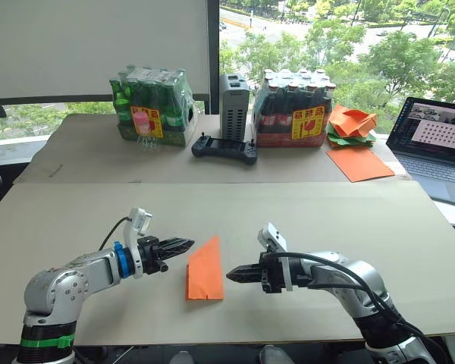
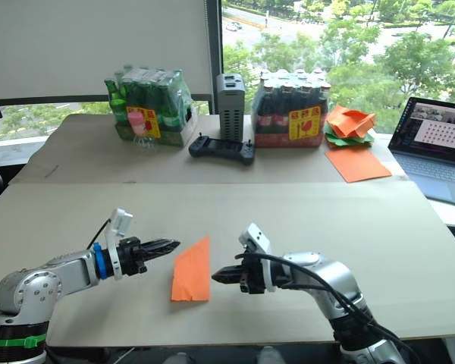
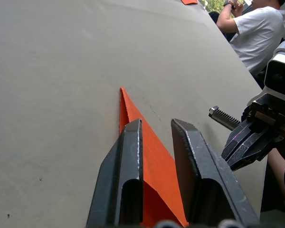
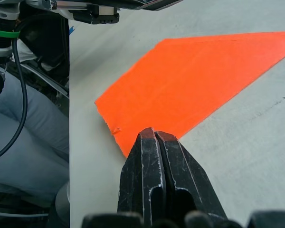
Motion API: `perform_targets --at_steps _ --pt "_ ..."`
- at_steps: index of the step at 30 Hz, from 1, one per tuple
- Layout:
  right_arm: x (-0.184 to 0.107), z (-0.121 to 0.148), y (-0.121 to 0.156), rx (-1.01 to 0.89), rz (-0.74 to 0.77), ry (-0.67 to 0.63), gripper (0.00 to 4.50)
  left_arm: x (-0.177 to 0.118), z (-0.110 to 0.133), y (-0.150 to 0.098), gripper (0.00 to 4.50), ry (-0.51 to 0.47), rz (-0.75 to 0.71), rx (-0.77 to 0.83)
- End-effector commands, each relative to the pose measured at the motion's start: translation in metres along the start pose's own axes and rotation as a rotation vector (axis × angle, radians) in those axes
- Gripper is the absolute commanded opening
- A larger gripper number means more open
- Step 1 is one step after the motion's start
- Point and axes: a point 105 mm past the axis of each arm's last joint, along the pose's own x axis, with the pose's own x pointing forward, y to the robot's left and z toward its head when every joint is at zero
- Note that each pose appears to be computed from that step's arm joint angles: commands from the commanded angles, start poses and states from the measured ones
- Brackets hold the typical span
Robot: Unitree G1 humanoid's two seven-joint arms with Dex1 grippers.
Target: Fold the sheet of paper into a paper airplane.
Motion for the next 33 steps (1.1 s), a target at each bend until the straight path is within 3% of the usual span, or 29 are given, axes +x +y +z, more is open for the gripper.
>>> perform_targets --at_steps 1,11,33 --pt "0.001 0.005 0.004 -0.027 0.011 -0.021 0.0 -0.006 -0.003 0.002 1.11 0.007 -0.005 -0.027" --pt "0.001 0.003 0.004 -0.026 0.002 -0.015 0.0 -0.002 -0.024 0.005 1.11 0.083 -0.004 -0.062" --pt "0.001 0.0 0.004 -0.038 -0.018 -0.001 0.0 0.012 -0.028 0.007 1.11 0.066 -0.016 -0.095"
